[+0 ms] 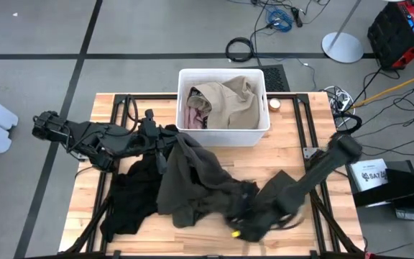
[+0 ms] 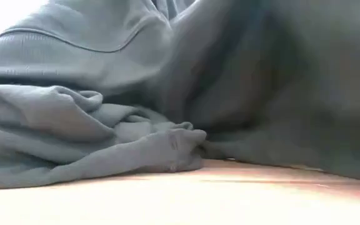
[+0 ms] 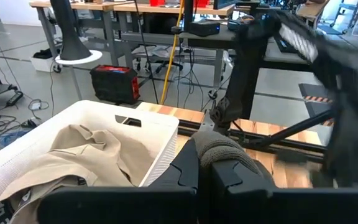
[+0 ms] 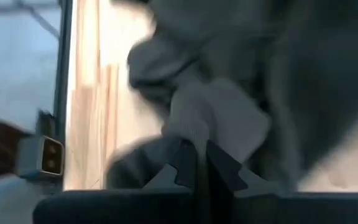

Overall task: Sort clothes
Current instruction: Put the gray hoodie into the white bin

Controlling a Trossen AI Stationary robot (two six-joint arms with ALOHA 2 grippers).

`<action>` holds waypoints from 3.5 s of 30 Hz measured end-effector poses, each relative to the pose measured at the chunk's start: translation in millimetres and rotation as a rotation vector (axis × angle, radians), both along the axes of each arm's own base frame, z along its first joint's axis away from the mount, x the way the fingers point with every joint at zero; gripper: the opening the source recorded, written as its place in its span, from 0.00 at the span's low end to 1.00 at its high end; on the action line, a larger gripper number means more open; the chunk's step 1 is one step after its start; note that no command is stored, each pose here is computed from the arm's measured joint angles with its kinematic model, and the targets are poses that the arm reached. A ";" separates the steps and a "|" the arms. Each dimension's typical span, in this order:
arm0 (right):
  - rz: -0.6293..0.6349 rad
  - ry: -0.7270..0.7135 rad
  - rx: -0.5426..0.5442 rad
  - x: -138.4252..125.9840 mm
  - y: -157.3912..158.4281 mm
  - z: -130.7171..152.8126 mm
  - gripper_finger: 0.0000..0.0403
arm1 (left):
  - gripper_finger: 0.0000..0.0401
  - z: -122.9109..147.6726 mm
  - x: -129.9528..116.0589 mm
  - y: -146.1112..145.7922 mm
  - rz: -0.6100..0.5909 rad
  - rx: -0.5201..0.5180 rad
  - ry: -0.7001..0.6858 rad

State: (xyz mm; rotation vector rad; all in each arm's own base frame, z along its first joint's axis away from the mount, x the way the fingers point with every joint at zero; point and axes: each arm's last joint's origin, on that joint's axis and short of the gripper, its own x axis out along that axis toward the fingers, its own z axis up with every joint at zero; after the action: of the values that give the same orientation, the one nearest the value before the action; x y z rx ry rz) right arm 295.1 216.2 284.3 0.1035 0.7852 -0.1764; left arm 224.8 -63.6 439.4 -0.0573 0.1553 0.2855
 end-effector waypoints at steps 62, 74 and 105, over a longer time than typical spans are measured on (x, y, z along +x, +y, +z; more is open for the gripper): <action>0.367 0.108 -0.187 -12.1 63.1 -56.3 0.49 | 0.04 -65.2 -42.9 8.5 0.088 -0.310 0.734; 0.141 0.486 -0.116 8.4 29.5 -115.8 0.49 | 0.04 -64.8 -42.1 7.7 0.067 -0.317 0.734; 0.026 0.633 -0.096 -4.6 8.1 -144.5 0.49 | 0.04 -64.7 -41.9 7.1 0.045 -0.315 0.741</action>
State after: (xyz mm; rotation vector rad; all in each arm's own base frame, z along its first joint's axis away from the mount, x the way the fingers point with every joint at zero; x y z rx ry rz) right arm 290.5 224.3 139.8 -0.0593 1.4053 -0.2252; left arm 182.9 -56.5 374.6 -0.2672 0.9364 0.3150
